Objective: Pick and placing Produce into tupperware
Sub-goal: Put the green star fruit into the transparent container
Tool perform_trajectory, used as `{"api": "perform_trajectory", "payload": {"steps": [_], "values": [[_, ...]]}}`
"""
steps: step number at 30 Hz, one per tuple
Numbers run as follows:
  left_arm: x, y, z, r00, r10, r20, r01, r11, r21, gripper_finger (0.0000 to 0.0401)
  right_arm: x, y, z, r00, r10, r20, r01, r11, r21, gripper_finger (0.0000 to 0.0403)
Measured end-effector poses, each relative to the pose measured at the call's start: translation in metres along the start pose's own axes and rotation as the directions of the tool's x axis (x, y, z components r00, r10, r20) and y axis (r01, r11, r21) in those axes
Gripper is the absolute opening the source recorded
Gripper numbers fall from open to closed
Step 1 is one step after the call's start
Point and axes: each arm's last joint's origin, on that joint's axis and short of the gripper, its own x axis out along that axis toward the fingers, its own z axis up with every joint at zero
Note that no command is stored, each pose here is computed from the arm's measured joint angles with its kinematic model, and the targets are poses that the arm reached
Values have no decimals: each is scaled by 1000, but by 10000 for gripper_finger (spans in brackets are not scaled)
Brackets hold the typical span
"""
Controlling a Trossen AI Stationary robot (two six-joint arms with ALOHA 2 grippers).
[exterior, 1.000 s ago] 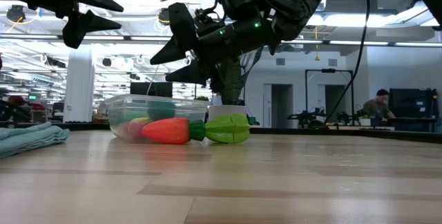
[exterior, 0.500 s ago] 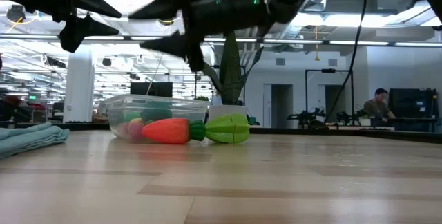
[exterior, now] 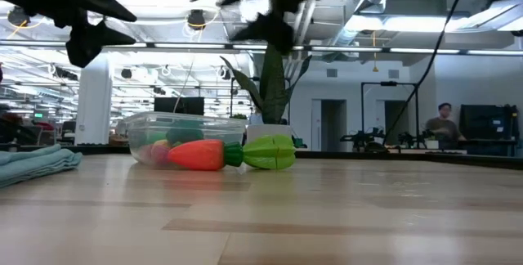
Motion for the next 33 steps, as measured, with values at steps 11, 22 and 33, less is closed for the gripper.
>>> {"api": "perform_trajectory", "payload": {"steps": [11,22,33], "values": [[14,-3,-6,991,-37,-128,36,999,-6,178,-19,-2,-49,871,-208,-445,184,978,-96,245],[29,-8,-11,975,-76,-207,81,997,13,178,-5,6,-40,927,-340,-160,218,833,-508,245],[27,-15,-17,979,-63,-193,77,995,61,178,8,-26,-65,921,-359,-153,264,862,-433,245]]}}
